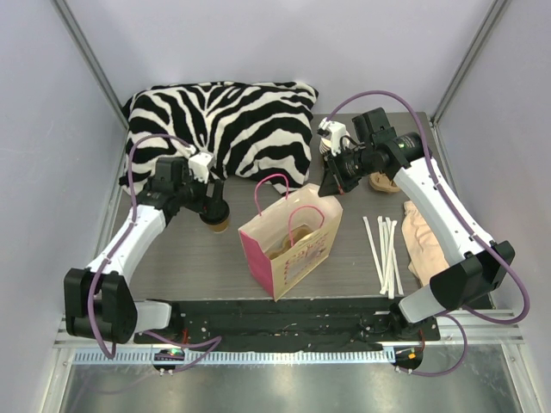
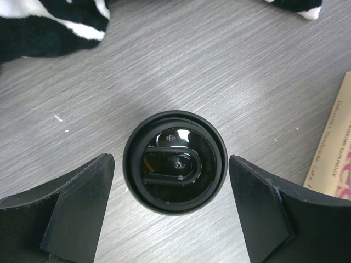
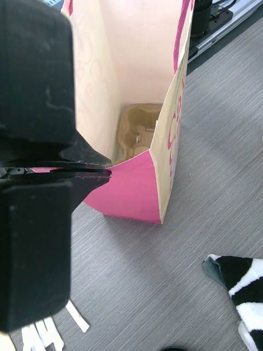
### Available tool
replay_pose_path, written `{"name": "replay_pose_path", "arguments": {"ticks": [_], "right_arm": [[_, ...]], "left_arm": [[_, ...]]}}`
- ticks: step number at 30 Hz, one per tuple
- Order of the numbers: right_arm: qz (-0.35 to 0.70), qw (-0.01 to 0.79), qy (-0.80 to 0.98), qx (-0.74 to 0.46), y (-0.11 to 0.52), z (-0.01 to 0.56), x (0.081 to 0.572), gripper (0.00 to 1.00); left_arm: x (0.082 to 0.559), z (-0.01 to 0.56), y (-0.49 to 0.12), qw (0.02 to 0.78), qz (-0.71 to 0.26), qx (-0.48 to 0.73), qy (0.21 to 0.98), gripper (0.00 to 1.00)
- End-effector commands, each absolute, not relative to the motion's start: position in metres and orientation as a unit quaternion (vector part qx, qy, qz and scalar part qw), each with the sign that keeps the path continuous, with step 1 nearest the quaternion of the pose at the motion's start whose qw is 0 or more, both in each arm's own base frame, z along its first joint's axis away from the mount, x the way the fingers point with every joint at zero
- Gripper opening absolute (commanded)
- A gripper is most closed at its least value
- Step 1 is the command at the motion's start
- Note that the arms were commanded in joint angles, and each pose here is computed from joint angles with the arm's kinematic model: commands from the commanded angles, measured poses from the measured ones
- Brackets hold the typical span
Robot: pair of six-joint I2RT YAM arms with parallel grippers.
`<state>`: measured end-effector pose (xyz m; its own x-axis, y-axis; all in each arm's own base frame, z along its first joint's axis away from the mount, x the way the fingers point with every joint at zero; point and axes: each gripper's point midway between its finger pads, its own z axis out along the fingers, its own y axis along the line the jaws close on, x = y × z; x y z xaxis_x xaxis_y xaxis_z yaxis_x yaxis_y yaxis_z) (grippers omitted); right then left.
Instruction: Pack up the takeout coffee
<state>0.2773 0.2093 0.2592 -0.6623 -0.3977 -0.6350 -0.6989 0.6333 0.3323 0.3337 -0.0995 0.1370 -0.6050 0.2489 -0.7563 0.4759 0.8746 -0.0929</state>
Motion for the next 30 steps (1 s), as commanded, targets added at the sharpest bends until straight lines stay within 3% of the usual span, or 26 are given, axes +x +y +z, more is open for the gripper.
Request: {"name": "replay_pose_path", "arguments": {"ticks": [1,13,30], "right_arm": [[0.294,0.274,0.857,-0.323,0.21,0.269,0.277,0.01],[0.296,0.273,0.856,-0.324,0.212,0.269,0.28,0.01],[0.294,0.268,0.858,-0.326,0.211,0.265,0.28,0.01]], "left_arm": [[0.329,0.153,-0.092,0.368,-0.128,0.209,0.897,0.89],[0.331,0.147,-0.094,0.275,-0.091,0.208,0.934,0.87],[0.33,0.133,-0.102,0.243,-0.062,0.219,0.943,0.81]]}}
